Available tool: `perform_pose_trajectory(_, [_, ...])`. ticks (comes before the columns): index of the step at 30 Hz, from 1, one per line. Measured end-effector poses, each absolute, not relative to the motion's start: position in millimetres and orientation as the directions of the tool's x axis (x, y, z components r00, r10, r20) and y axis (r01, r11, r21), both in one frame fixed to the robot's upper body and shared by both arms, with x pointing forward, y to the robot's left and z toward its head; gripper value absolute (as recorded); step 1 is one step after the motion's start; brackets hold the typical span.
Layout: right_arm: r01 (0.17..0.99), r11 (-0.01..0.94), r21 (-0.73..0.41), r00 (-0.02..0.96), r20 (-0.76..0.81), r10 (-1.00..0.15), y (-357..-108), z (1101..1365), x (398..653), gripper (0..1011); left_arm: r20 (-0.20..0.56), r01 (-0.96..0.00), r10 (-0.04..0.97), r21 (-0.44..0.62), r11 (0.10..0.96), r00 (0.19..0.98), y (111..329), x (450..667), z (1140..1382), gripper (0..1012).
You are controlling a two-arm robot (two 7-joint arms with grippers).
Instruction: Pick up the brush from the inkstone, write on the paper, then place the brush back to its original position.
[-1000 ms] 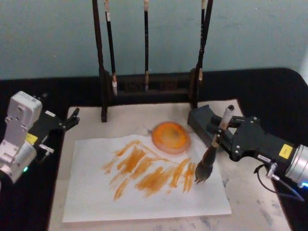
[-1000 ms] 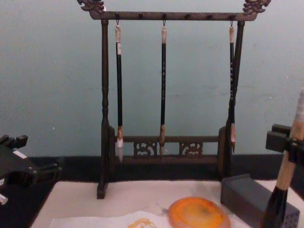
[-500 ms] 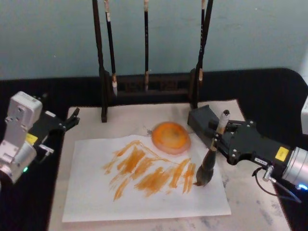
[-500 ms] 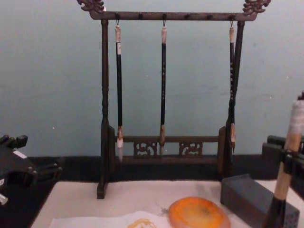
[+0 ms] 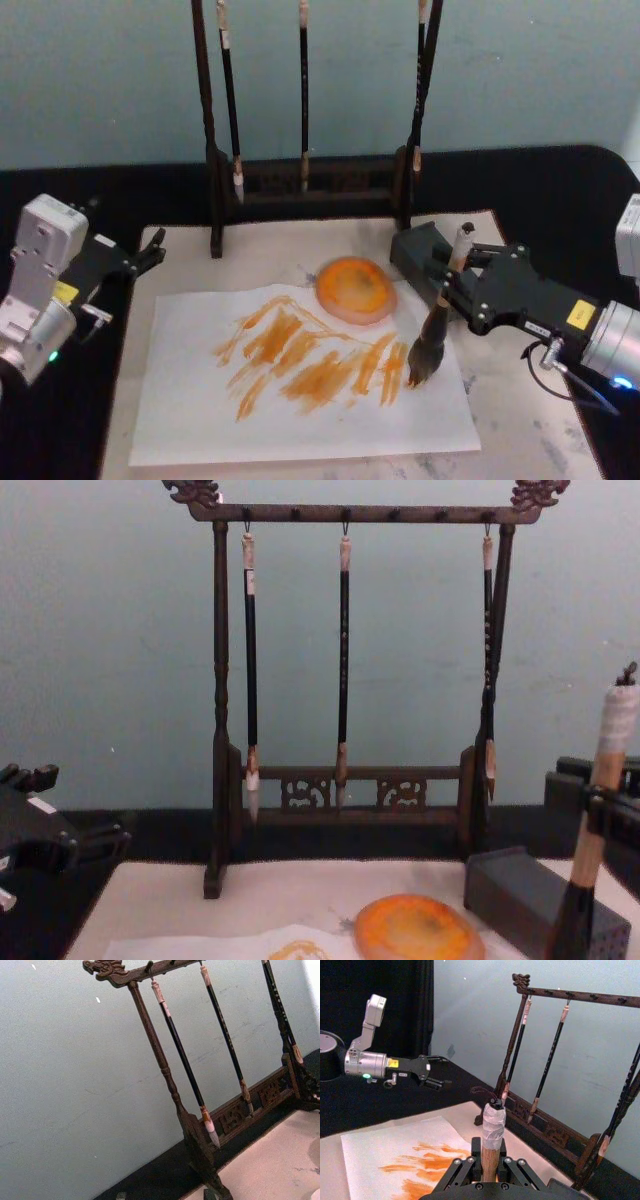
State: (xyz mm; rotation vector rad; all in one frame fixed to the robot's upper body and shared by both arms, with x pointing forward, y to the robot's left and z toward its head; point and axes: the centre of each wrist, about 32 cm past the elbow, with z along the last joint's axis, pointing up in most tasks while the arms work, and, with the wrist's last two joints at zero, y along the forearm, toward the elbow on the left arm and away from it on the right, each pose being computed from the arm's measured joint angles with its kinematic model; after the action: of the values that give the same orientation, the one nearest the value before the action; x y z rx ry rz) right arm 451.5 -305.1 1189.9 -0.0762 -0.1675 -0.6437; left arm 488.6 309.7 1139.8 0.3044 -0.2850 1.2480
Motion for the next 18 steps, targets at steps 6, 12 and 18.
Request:
perform_pose_trajectory(6, [0.608,0.794,-0.011,0.781,0.188,-0.595,-303,1189,457,163,0.374,-0.955,0.88,0.07,0.287,0.292,310,489,1140,1001])
perform_pose_trajectory(12, [0.609,0.793,-0.008,0.779,0.197,-0.596,-300,1189,462,163,0.374,-0.955,0.88,0.07,0.287,0.292,310,489,1140,1001])
perform_pose_trajectory(18, [0.611,0.792,-0.008,0.776,0.203,-0.597,-298,1188,467,163,0.374,-0.955,0.88,0.07,0.287,0.292,310,489,1140,1001])
